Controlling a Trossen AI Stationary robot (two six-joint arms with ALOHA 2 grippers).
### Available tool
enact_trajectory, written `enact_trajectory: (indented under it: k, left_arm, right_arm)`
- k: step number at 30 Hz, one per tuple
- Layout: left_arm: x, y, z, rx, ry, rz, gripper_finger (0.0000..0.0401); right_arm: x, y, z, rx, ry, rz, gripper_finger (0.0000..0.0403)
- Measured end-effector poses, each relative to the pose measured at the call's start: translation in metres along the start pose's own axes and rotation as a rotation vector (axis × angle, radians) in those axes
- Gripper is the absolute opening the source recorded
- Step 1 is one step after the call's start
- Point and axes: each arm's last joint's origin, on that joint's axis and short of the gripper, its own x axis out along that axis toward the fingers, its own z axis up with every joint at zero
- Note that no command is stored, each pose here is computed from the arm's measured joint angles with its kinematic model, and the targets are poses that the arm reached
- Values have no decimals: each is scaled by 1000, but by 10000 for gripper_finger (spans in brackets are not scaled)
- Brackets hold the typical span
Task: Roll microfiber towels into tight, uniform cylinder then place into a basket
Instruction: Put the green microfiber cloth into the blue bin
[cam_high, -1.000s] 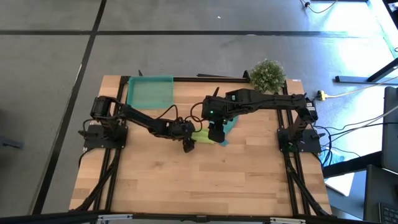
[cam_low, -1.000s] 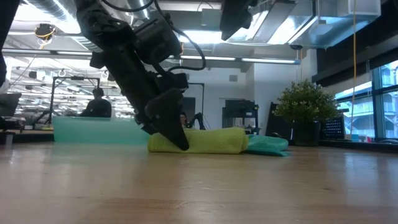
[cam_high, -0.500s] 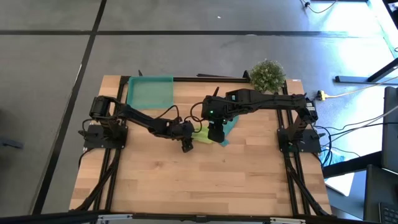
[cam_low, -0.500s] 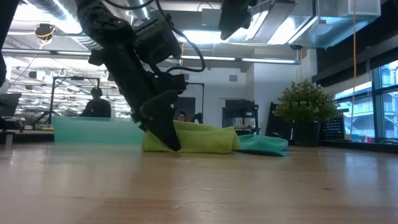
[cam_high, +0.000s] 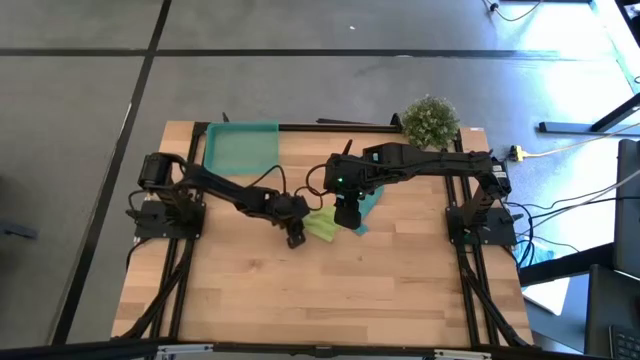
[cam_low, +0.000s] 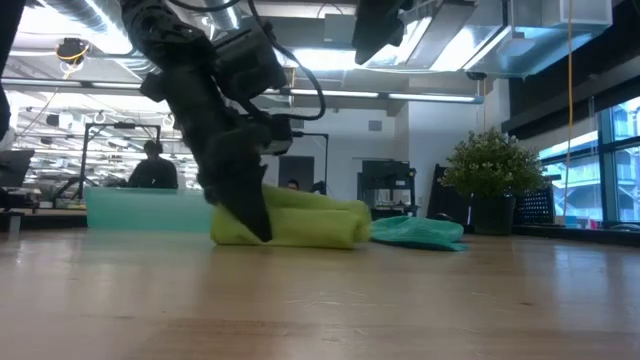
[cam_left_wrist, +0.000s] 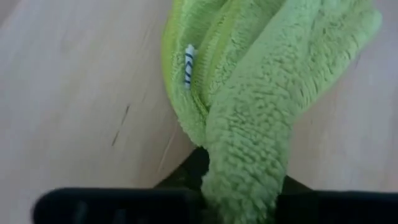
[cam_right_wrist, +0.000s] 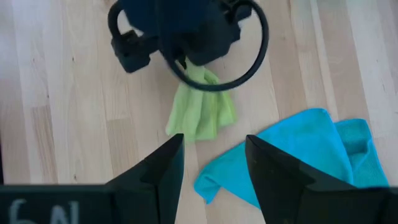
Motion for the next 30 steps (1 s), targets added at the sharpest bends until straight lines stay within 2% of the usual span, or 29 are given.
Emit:
enact_trajectory:
  k: [2,10,20,25,30]
  left_arm:
    - [-6,5,1,-44,26,-20,20]
    - [-35,27,7,-188,69,-3,20]
    - [-99,58,17,-290,-33,32,20]
    - [-138,82,13,-334,-87,84,20]
    - [-165,111,3,-332,-96,221,20]
  right_arm:
    - [0,0,0,0,1,0,172]
    - [0,0,0,-1,5,0,172]
    - [0,0,0,-4,-2,2,172]
    - [0,0,1,-4,-6,3,172]
    - [0,0,1,-7,-14,5,172]
